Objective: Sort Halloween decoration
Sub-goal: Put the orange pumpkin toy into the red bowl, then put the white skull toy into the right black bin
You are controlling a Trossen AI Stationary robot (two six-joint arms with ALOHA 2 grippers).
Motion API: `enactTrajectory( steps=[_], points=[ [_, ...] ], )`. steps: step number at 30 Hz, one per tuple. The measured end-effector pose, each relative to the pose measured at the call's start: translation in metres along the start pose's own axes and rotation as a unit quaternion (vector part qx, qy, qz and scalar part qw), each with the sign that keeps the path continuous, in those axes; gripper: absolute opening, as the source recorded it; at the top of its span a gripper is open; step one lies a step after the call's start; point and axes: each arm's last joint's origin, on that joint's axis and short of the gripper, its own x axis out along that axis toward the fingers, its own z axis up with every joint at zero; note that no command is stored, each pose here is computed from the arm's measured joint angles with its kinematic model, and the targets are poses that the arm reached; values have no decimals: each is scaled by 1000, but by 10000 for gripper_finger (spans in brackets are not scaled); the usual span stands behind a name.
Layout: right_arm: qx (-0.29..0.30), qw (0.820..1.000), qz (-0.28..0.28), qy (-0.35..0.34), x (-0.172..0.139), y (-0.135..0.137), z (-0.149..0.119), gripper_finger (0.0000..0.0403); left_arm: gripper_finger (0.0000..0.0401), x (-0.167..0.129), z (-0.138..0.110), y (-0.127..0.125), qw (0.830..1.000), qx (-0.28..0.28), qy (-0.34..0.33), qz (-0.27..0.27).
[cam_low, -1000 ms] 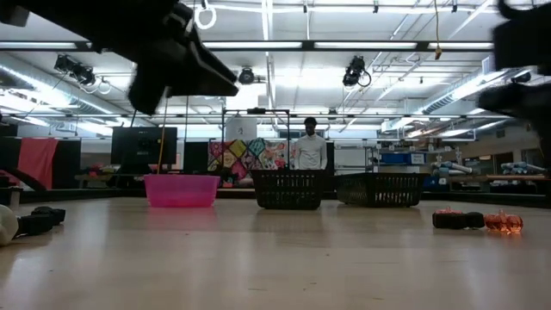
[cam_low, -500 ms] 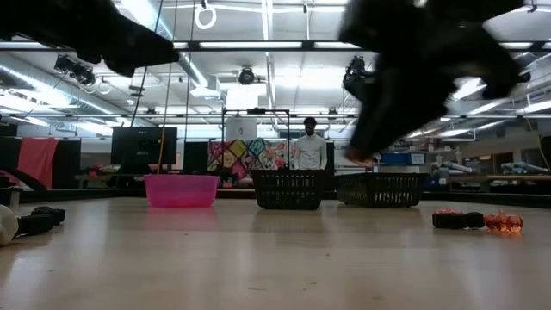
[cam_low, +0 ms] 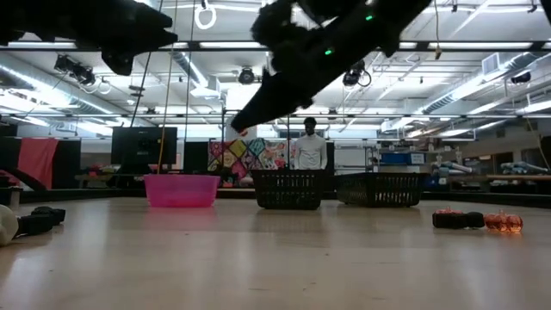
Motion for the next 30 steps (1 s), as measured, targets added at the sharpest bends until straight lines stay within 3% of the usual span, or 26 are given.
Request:
enactTrajectory(
  steps=[13,18,30],
  points=[
    [38,997,-53,-43,77,-53,23,107,155,-3,3,-5,1000,-3,-11,-16],
    [58,996,-56,-28,86,-67,17,113,155,-3,1,-5,1000,-3,-5,-16],
    [68,997,-31,-17,82,-85,15,181,155,-3,-1,-5,1000,5,5,-13]
  ],
)
